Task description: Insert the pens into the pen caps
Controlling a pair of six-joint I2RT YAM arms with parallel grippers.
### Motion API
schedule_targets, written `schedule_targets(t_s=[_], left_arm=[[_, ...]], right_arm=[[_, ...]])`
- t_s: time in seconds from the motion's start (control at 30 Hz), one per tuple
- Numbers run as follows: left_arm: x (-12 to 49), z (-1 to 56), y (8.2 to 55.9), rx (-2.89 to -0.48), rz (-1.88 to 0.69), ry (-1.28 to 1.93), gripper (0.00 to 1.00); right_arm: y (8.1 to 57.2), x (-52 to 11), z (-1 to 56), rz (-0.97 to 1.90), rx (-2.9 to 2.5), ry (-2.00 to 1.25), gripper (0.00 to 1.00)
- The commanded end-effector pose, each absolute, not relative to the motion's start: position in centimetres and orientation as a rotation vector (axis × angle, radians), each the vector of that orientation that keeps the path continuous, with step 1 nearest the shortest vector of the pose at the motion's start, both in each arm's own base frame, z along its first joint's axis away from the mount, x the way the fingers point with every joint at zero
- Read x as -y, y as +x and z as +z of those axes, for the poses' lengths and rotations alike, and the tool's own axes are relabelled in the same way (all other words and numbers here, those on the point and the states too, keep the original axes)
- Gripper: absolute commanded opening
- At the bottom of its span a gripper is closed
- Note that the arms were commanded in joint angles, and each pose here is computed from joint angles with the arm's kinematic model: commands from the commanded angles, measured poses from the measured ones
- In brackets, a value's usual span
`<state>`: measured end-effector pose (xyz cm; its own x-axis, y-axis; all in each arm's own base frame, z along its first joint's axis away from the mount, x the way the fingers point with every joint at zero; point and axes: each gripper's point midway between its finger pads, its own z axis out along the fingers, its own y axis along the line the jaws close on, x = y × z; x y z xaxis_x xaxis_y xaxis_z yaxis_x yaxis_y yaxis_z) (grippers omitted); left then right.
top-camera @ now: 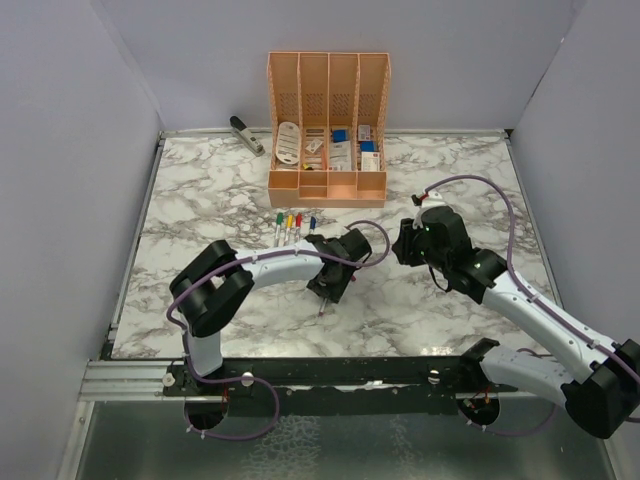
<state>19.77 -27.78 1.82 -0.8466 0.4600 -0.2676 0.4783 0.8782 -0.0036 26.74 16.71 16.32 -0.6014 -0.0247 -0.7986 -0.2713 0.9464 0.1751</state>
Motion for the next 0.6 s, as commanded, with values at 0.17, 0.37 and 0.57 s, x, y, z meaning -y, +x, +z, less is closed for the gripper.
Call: schedule_targets(t_s=[0.17, 0.37, 0.57], left_arm=[[25.2, 0.0, 21.6, -2.819, 0.066, 0.724, 0.41], [25.7, -0.2, 21.2, -2.847, 0.015, 0.746, 0.39], [25.8, -0.9, 20.4, -2.886, -0.014, 0.781, 0.37]], right_arm=[[27.0, -16.8, 17.2, 0.370, -2.162, -0.161, 0.29], [27.0, -16.8, 17.3, 0.373, -2.158, -0.154, 0.29], [27.1, -16.7, 17.2, 0.371, -2.156, -0.143, 0.29]])
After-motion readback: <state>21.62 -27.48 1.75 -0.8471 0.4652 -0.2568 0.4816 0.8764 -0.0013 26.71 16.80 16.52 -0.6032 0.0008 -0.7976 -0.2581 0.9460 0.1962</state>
